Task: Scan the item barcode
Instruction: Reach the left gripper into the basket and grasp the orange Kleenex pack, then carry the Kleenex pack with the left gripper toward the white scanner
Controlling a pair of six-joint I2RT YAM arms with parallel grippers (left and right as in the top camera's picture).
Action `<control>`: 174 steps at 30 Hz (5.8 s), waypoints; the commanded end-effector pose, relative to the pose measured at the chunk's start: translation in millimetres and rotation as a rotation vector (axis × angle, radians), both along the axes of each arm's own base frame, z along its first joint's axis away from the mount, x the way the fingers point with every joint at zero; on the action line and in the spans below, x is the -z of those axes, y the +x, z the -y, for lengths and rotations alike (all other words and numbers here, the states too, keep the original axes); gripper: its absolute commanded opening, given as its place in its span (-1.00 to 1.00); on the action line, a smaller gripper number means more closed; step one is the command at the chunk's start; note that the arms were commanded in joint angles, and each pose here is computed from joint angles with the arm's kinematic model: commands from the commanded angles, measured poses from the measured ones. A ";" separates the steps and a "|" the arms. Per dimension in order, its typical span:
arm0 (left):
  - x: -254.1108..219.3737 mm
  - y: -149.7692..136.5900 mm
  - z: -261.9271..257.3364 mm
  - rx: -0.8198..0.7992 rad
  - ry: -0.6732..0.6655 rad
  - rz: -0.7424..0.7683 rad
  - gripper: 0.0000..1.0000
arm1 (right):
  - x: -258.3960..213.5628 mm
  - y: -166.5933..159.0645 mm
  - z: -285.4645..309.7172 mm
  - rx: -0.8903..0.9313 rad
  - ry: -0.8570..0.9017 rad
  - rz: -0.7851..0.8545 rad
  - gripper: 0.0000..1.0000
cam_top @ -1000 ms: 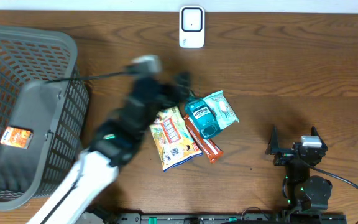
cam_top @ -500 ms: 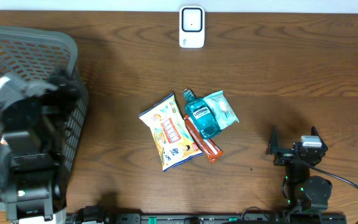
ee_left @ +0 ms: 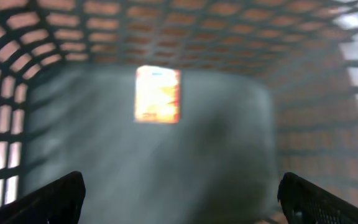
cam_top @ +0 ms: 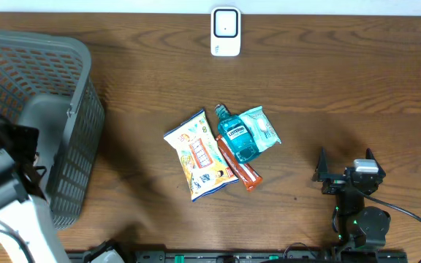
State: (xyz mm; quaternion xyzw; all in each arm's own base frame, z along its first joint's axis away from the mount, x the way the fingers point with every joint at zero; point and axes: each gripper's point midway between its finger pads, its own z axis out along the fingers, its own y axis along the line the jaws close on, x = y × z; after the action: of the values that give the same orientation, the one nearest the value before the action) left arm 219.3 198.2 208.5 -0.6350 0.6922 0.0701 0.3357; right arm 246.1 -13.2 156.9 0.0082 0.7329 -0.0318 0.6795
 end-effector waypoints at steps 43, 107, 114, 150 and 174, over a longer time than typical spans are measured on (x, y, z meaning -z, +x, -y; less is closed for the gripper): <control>159.4 11.5 -67.1 0.047 -0.219 -0.153 0.77 | 0.2 -0.1 -3.0 -0.014 -0.007 0.000 0.98; -114.5 50.6 182.9 0.836 -0.006 0.670 -0.86 | 0.2 -0.1 -3.0 -0.014 -0.007 0.000 0.98; -117.6 58.6 292.7 1.254 -0.116 0.702 -0.85 | 0.2 -0.1 -3.0 -0.014 -0.008 0.000 0.99; 109.7 69.5 536.1 2.081 -0.621 0.354 -0.86 | 0.1 -0.1 -3.0 -0.014 -0.007 0.001 0.98; 81.4 37.0 527.4 2.373 -0.727 0.547 -0.85 | 0.2 -0.1 -3.0 -0.014 -0.008 0.000 0.98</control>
State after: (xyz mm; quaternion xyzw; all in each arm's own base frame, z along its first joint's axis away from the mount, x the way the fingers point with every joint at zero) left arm 256.9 -336.7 121.8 0.3068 0.7407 -0.5839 0.1279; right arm 246.1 -13.2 156.9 0.0084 0.7329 -0.0317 0.6795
